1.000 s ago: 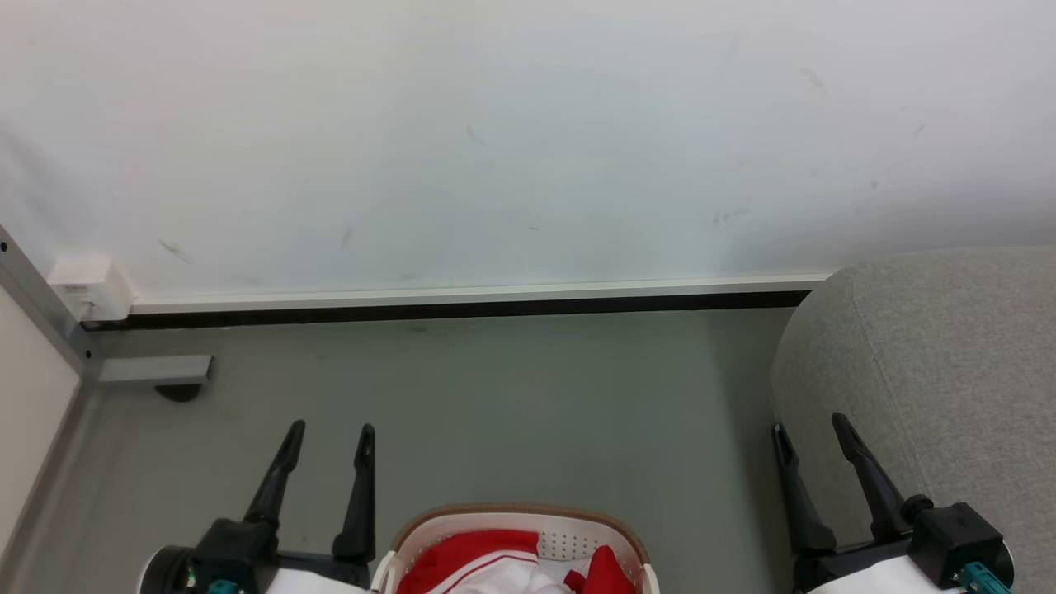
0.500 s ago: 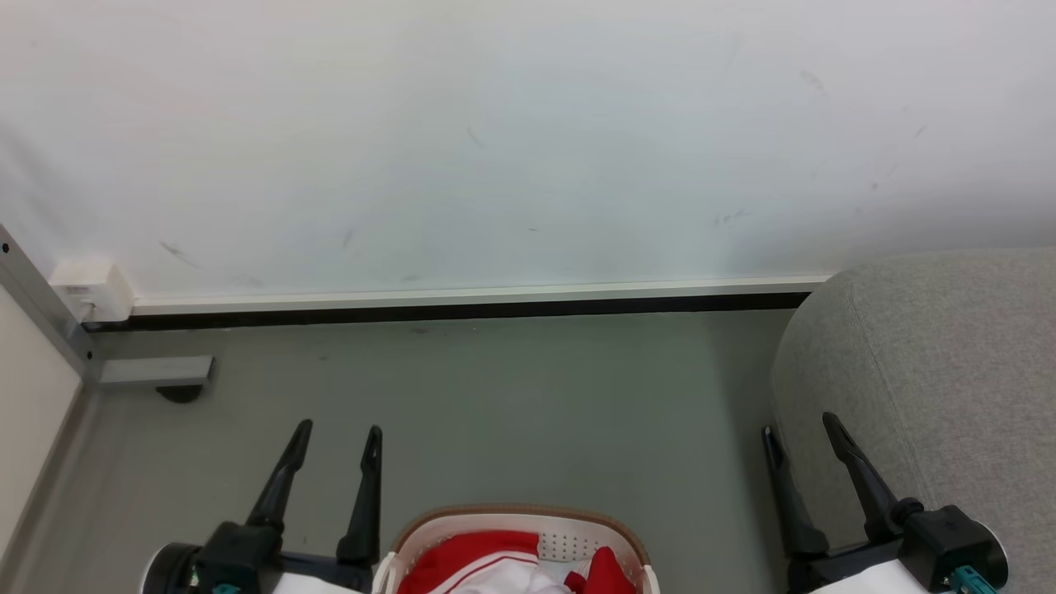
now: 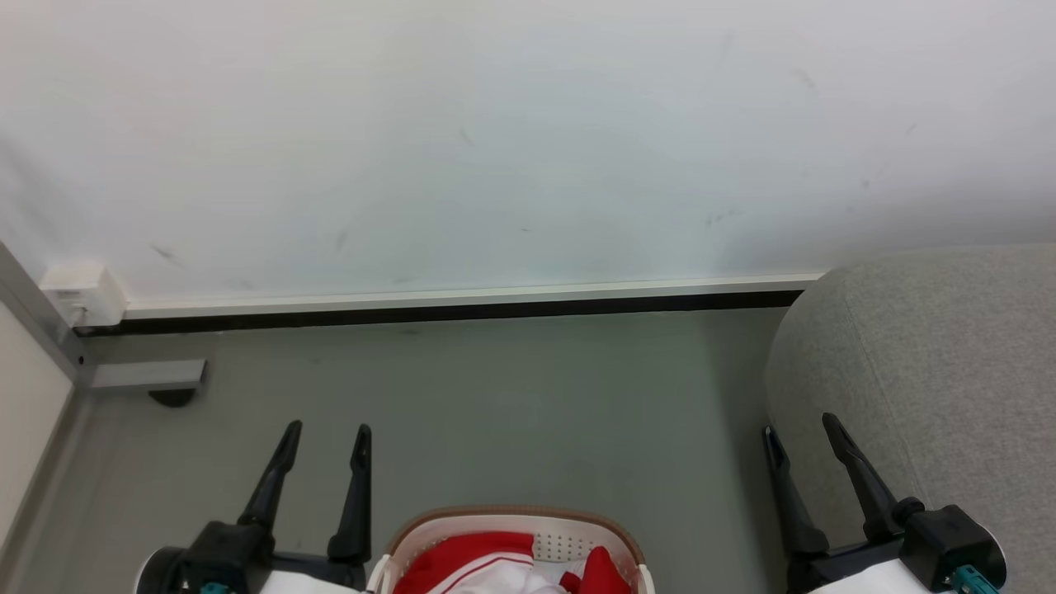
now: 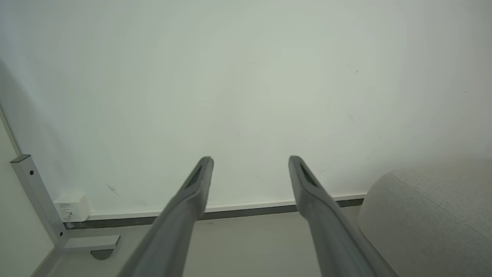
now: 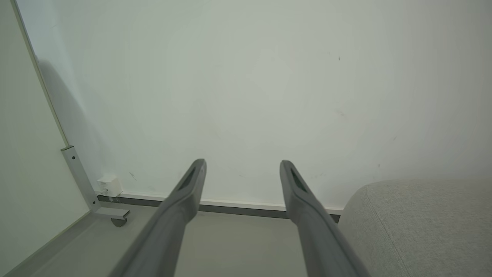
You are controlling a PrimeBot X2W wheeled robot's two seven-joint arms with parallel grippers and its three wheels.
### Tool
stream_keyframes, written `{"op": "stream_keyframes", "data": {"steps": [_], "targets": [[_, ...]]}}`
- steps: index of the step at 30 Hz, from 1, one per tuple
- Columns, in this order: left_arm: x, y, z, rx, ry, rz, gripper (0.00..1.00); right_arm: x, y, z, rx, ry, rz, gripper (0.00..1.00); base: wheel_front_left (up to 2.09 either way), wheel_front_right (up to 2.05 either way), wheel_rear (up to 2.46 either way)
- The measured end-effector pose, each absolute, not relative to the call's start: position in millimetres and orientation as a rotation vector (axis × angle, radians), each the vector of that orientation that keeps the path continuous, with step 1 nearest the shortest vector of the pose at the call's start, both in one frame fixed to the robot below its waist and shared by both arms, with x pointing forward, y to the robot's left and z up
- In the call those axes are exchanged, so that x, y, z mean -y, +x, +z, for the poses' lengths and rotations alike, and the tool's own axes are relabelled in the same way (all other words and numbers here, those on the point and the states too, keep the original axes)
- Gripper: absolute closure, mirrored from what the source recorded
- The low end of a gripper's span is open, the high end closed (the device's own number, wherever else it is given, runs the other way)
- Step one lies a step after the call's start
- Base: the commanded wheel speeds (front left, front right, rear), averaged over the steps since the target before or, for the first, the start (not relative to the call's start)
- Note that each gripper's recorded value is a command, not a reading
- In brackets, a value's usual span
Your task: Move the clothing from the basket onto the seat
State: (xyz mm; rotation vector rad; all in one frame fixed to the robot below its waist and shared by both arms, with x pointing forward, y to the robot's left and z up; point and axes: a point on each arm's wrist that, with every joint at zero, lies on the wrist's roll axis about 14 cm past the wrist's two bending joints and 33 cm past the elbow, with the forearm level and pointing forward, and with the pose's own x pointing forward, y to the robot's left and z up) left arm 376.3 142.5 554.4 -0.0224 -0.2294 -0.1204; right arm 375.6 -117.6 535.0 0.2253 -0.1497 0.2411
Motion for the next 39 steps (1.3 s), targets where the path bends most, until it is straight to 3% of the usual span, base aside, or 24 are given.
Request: {"op": "stream_keyframes", "data": {"steps": [17,39], "targets": [[-118,401,504,0.075,-0.057,-0.182,0.0,150,382,525,0.132,0.224,0.143,0.0,0.0,0.0,0.0],[-47,447,319,-0.465,0.024,-0.489,0.0,212,428,491,0.069,0.202,-0.033,0.0,0.0,0.0,0.0]]}}
